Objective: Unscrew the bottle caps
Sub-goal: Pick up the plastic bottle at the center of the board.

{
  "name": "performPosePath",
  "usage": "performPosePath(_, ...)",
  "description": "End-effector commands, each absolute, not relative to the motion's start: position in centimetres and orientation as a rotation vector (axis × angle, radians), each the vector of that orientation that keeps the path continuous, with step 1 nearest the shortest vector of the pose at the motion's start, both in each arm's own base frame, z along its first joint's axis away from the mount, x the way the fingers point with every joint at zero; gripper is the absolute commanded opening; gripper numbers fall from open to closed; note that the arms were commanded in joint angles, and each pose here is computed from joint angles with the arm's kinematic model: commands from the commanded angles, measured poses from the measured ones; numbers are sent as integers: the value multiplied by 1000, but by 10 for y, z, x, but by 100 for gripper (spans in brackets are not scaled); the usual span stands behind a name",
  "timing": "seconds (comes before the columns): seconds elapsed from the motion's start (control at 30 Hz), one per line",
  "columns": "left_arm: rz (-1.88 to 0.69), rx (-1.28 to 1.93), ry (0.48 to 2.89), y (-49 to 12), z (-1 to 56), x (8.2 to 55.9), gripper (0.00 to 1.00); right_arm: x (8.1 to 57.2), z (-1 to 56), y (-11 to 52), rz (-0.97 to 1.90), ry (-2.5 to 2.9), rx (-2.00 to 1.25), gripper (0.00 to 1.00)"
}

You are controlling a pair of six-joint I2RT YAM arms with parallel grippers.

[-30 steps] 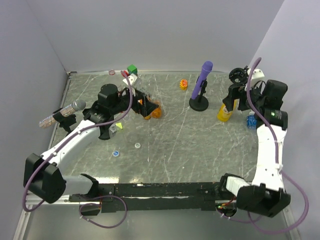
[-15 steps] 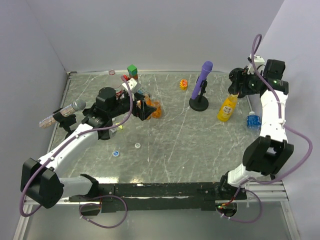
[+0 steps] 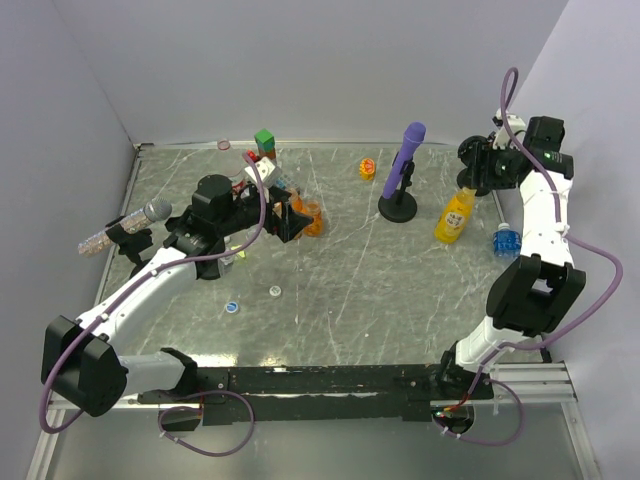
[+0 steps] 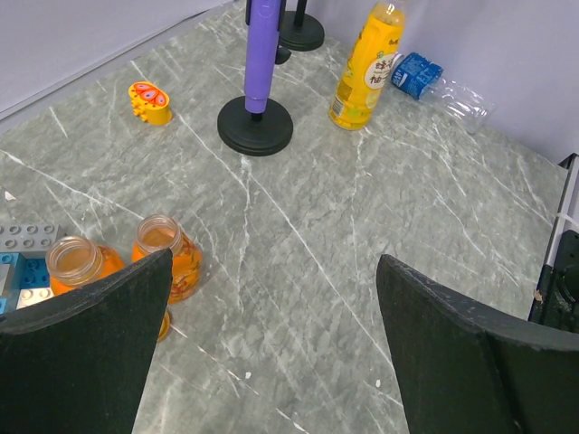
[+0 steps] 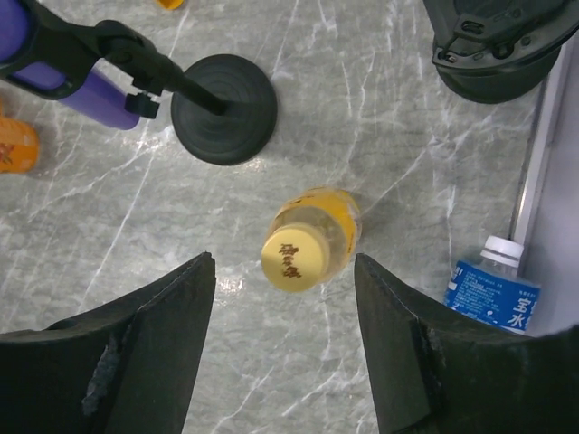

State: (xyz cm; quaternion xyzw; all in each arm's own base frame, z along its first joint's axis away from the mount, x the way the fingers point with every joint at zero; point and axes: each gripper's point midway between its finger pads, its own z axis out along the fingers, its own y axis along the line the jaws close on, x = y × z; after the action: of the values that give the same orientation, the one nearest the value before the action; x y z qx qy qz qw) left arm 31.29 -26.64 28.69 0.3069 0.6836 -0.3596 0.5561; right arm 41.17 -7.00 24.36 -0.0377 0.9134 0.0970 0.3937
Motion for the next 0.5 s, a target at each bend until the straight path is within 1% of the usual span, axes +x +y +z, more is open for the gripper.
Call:
performPosePath(0.0,-861,750,1560,-269,297,312,96,418,246,-77,208,2327,-83,69)
performPosePath(0.1,-863,752,1564,-270,296,313,97,420,241,-74,203,2340,-99,69)
performPosePath(0.2,-866,752,1563,-271,296,312,97,420,237,-70,193,2354,-118,65)
performPosePath(0.33,-869,755,1567,-271,295,313,96,420,232,-70,164,2370,-124,57)
performPosePath(0.47,-870,756,1568,-272,294,313,96,419,229,-70,156,2378,-130,54)
